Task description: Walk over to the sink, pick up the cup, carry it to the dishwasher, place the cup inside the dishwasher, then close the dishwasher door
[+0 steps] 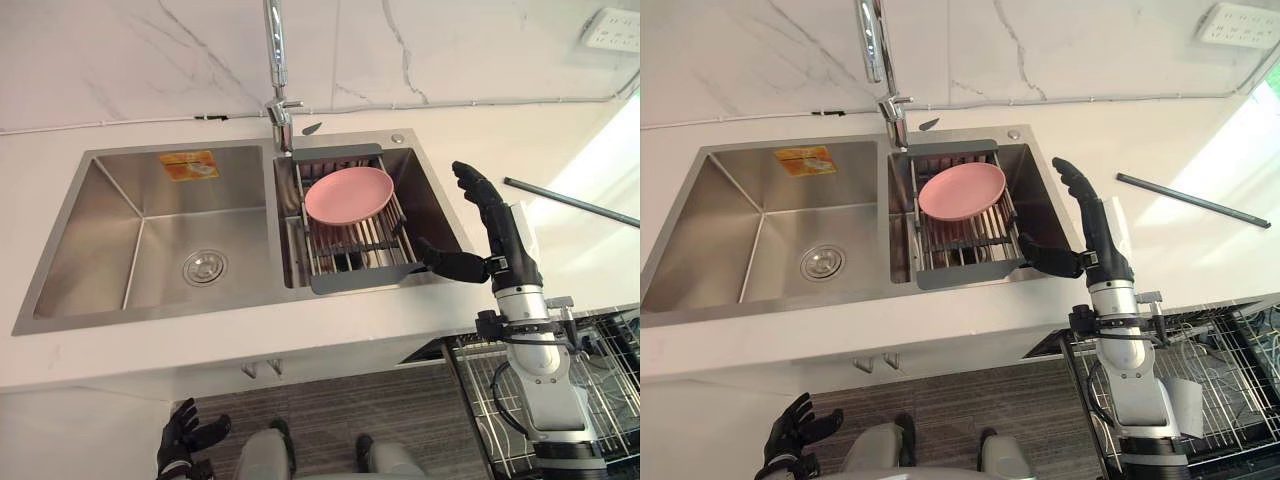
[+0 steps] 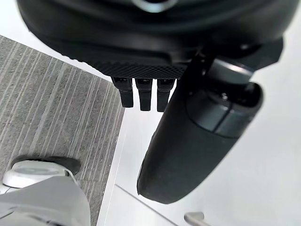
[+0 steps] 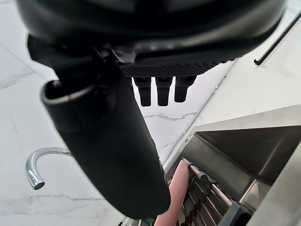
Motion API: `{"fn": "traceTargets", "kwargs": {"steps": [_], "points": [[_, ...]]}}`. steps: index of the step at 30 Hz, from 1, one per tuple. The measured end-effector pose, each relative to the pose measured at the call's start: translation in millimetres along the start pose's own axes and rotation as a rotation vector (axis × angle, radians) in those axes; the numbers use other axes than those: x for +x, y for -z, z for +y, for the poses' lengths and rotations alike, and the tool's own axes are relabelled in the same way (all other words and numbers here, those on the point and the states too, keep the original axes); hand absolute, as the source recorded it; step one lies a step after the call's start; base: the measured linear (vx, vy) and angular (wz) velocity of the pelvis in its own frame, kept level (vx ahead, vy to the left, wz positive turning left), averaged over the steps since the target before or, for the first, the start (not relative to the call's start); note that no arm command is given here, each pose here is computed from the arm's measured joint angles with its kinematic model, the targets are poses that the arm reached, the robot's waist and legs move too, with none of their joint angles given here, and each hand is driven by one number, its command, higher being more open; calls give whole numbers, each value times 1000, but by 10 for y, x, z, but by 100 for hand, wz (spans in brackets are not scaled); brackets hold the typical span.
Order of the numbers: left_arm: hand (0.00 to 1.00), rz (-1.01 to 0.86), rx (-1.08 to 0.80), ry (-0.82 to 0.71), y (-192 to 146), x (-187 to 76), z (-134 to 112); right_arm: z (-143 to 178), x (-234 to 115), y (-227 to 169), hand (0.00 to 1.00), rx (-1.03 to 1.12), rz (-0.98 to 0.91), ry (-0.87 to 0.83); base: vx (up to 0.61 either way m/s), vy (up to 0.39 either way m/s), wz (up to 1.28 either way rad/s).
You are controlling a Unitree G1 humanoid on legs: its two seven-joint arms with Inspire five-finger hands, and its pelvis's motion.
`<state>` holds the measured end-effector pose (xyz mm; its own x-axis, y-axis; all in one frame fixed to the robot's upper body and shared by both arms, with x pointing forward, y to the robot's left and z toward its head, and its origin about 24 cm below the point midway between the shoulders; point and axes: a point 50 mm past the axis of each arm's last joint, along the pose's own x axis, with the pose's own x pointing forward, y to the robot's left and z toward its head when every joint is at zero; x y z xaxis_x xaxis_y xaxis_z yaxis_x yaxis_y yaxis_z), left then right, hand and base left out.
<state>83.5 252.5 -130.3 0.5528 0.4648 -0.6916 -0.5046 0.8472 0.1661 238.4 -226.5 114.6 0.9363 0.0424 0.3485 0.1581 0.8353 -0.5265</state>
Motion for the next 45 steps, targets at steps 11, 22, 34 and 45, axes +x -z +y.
{"fn": "traceTargets", "kwargs": {"steps": [11,22,34,45], "points": [[90,38,46,29,99,-26,-47,138,-45,80,90,-74,34,-70,13,-3,3],[90,35,104,109,87,-30,-229,140,4,95,90,-204,42,-7,-10,-5,6],[90,38,109,109,95,-32,-224,61,111,304,90,-355,100,-47,-3,2,8],[90,31,104,111,73,-22,-233,63,322,346,90,-467,113,-26,-3,1,6]]}}
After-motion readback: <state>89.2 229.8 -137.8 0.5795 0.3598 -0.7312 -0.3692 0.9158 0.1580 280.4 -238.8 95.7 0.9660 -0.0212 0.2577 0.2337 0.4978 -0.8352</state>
